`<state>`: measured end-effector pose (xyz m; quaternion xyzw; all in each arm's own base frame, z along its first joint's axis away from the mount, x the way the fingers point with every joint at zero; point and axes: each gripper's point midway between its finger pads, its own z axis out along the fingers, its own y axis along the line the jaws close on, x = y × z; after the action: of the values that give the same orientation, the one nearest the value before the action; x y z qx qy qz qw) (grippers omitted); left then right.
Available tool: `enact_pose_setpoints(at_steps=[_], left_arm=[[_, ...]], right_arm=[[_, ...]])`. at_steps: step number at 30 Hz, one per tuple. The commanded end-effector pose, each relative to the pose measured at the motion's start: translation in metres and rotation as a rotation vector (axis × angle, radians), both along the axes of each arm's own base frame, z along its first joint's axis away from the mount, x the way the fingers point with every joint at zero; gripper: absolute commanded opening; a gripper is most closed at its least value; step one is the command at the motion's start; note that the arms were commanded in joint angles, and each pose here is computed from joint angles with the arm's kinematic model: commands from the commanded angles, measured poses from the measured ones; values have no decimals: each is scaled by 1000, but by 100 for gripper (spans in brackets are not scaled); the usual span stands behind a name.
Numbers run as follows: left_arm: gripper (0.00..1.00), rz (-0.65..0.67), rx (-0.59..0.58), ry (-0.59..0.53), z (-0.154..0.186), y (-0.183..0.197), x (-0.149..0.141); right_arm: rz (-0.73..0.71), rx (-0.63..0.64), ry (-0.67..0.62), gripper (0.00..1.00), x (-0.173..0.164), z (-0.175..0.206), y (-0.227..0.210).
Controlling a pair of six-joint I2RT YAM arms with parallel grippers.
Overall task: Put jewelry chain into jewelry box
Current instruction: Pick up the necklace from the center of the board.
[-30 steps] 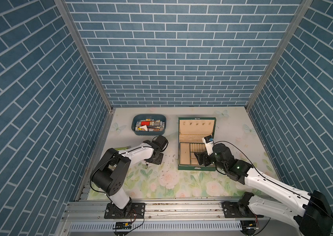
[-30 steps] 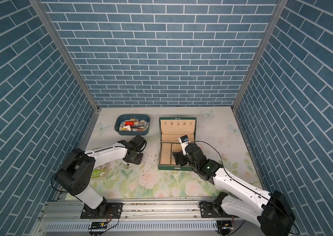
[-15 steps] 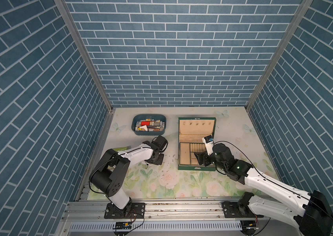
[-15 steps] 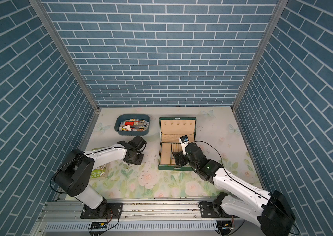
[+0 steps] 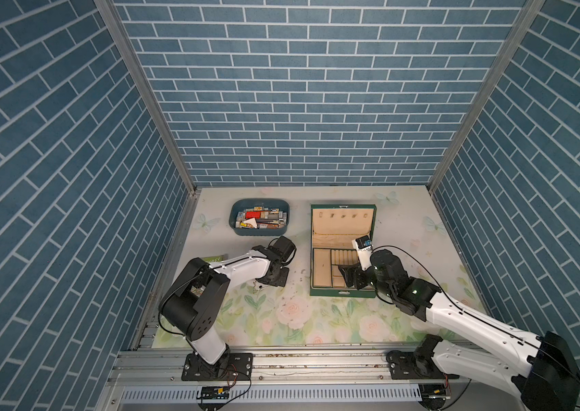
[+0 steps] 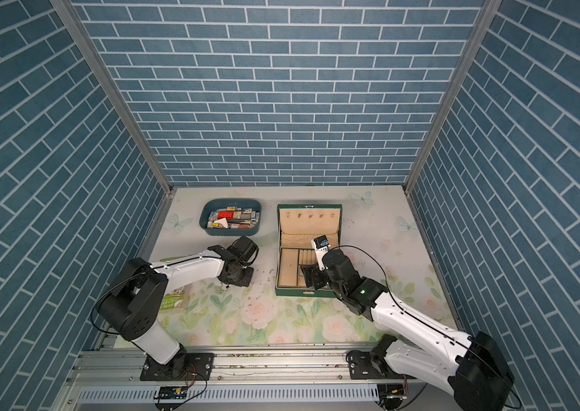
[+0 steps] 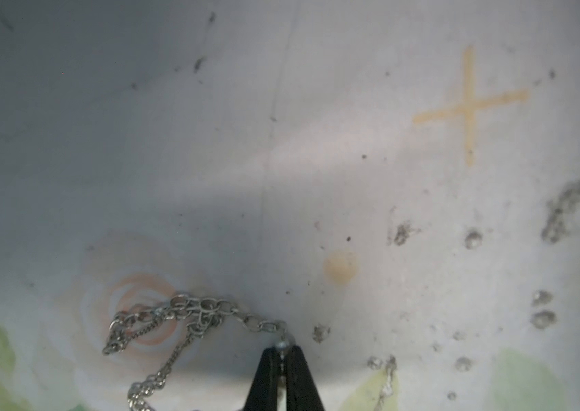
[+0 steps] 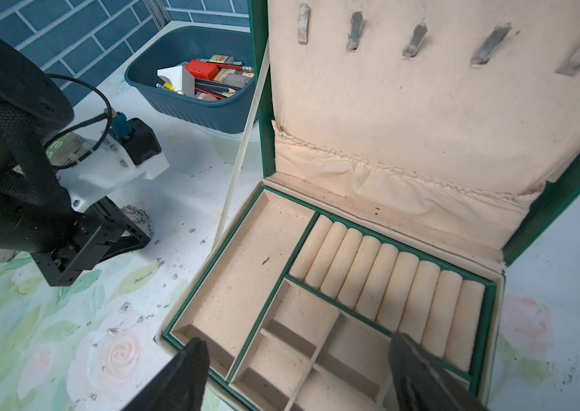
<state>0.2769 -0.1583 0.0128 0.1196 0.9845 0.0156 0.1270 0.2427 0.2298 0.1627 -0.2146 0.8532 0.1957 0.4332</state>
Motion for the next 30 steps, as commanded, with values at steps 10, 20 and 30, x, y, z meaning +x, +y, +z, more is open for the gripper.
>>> enact_pose_setpoints(at_steps=[10, 20, 30], left_arm=[[0, 34, -49, -27, 19, 1, -4], [0, 40, -166, -210, 103, -14, 20], [0, -51, -392, -484, 228, -43, 28]], right_arm=[[1, 16, -55, 84, 2, 19, -1], [8, 56, -86, 84, 2, 30, 2], [150, 261, -247, 84, -12, 74, 22]])
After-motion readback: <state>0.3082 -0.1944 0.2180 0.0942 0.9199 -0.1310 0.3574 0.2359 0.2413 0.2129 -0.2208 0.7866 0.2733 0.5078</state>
